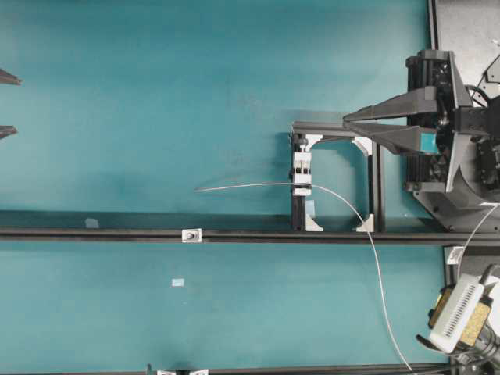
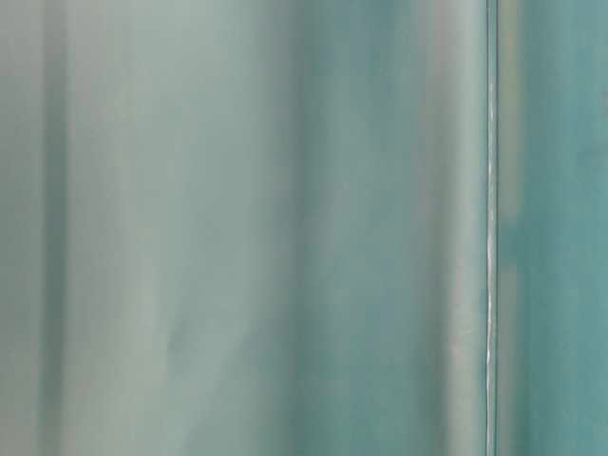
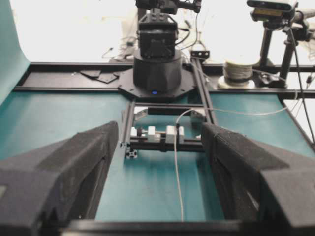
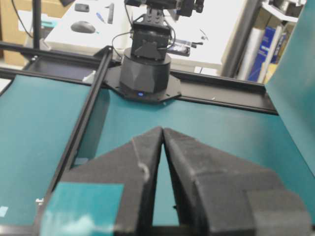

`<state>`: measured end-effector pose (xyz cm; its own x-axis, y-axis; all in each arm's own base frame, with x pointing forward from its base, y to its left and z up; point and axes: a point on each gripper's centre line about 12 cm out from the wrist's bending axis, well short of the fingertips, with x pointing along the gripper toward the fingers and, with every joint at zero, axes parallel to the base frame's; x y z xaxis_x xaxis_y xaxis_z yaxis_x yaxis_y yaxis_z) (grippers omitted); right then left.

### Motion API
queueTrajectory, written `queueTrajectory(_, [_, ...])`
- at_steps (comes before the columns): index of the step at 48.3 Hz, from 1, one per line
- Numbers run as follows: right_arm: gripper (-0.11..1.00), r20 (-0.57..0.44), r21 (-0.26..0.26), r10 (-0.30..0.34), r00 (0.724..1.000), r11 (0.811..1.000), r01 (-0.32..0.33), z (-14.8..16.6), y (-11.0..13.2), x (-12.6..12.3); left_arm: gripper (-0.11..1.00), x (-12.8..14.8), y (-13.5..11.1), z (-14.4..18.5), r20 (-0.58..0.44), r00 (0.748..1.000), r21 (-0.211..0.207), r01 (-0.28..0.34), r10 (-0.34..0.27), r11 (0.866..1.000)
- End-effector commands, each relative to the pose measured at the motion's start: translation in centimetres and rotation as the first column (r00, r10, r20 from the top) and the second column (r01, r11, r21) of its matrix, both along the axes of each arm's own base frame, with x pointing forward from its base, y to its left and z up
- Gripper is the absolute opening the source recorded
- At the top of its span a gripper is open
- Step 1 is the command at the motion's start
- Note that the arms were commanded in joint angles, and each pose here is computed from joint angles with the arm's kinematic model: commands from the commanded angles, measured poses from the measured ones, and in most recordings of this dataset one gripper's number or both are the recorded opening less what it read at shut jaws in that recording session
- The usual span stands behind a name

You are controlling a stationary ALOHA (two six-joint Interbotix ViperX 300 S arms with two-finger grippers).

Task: Insert the wire into the hole on the right side and pull it with the left arm.
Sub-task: 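Move the right gripper left over the grey wire near the bracket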

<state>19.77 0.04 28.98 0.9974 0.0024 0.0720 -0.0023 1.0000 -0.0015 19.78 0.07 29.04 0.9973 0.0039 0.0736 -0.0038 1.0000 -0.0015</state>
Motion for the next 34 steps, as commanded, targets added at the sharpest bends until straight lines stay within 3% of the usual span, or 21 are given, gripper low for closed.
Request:
queueTrajectory(1, [0.24, 0.003, 0.011, 0.007, 1.000, 1.000, -0.007, 0.0, 0.1, 0.2, 0.24, 0.1, -0.1, 0.7, 0.032, 0.999, -0.015, 0.006, -0.006, 1.000])
queueTrajectory(3, [0.22, -0.003, 0.014, 0.007, 1.000, 1.000, -0.007, -0.5, 0.1, 0.2, 0.22, 0.1, -0.1, 0.6, 0.035, 0.999, -0.015, 0.006, -0.005, 1.000])
queueTrajectory(8, [0.03, -0.015, 0.015, 0.007, 1.000, 1.000, -0.007, -1.6, 0.1, 0.4, 0.02, 0.1, -0.1, 0.2, 0.041, 0.999, -0.013, 0.005, -0.005, 1.000])
queueTrajectory(10, [0.00, -0.023, 0.017, 0.007, 1.000, 1.000, -0.007, -2.0, 0.1, 0.5, 0.00, 0.1, -0.1, 0.0, 0.040, 0.999, -0.013, 0.005, -0.005, 1.000])
queueTrajectory(15, [0.00, -0.049, 0.023, 0.007, 0.999, 1.000, -0.006, -2.8, 0.1, 0.9, 0.15, 0.4, -0.1, -0.6, 0.017, 1.000, -0.018, 0.005, -0.004, 1.000])
queueTrajectory(20, [0.01, -0.083, 0.057, 0.010, 0.997, 0.998, -0.005, -3.5, 0.1, 1.4, 0.42, 0.8, -0.1, -1.2, -0.012, 1.000, -0.022, 0.004, -0.005, 1.000])
queueTrajectory(22, [0.06, -0.093, 0.069, 0.011, 0.996, 0.998, -0.004, -3.8, 0.1, 1.6, 0.56, 1.0, -0.1, -1.4, -0.025, 1.000, -0.022, 0.004, -0.004, 1.000])
queueTrajectory(24, [0.14, -0.101, 0.080, 0.012, 0.995, 0.997, -0.004, -4.0, 0.1, 1.7, 0.63, 1.2, -0.1, -1.7, -0.037, 0.999, -0.019, 0.003, -0.004, 1.000])
queueTrajectory(34, [0.73, -0.121, 0.105, 0.013, 0.993, 0.994, -0.001, -4.4, 0.1, 1.9, 0.66, 2.0, -0.1, -3.0, -0.100, 0.995, -0.017, 0.002, -0.004, 1.000])
